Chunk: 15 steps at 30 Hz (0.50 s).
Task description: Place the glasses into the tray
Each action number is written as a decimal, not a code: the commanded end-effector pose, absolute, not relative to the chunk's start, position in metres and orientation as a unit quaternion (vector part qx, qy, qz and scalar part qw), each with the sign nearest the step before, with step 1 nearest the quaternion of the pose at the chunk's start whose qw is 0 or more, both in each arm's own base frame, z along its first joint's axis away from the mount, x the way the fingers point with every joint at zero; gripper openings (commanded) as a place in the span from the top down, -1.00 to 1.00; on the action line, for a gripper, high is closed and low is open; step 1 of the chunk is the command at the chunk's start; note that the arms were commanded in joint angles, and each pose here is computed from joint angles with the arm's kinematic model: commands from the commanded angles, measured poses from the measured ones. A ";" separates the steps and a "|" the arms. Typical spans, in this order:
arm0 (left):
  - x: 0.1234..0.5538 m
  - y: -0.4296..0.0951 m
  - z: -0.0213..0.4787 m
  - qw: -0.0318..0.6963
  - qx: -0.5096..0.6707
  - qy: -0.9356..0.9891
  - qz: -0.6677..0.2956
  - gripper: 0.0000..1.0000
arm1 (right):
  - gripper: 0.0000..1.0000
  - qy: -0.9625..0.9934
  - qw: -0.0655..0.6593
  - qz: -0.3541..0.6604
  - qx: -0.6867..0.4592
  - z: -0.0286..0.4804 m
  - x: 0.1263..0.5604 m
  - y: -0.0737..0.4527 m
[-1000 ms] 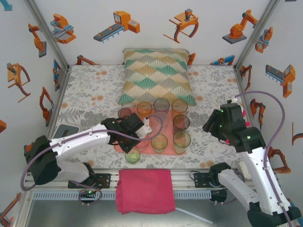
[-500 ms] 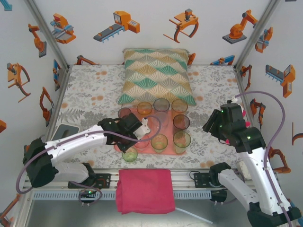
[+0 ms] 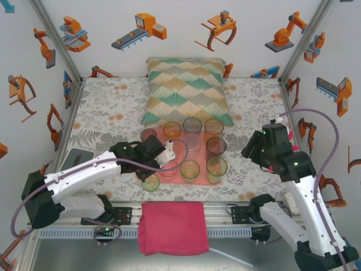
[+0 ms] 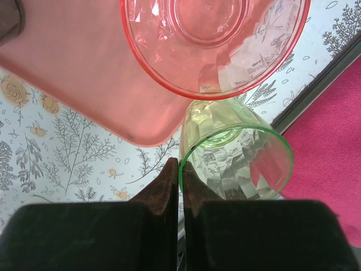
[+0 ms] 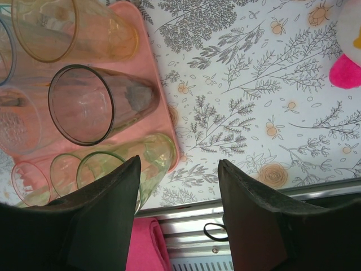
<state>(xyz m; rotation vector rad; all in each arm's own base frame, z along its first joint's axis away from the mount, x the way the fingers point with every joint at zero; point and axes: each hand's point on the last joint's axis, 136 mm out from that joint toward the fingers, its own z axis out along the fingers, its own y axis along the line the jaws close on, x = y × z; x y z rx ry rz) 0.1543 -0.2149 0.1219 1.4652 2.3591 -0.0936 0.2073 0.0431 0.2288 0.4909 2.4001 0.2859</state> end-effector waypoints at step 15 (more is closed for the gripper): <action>0.183 -0.186 0.153 0.225 0.465 0.856 -0.020 0.92 | -0.09 0.915 0.335 0.108 0.195 0.228 0.212 0.042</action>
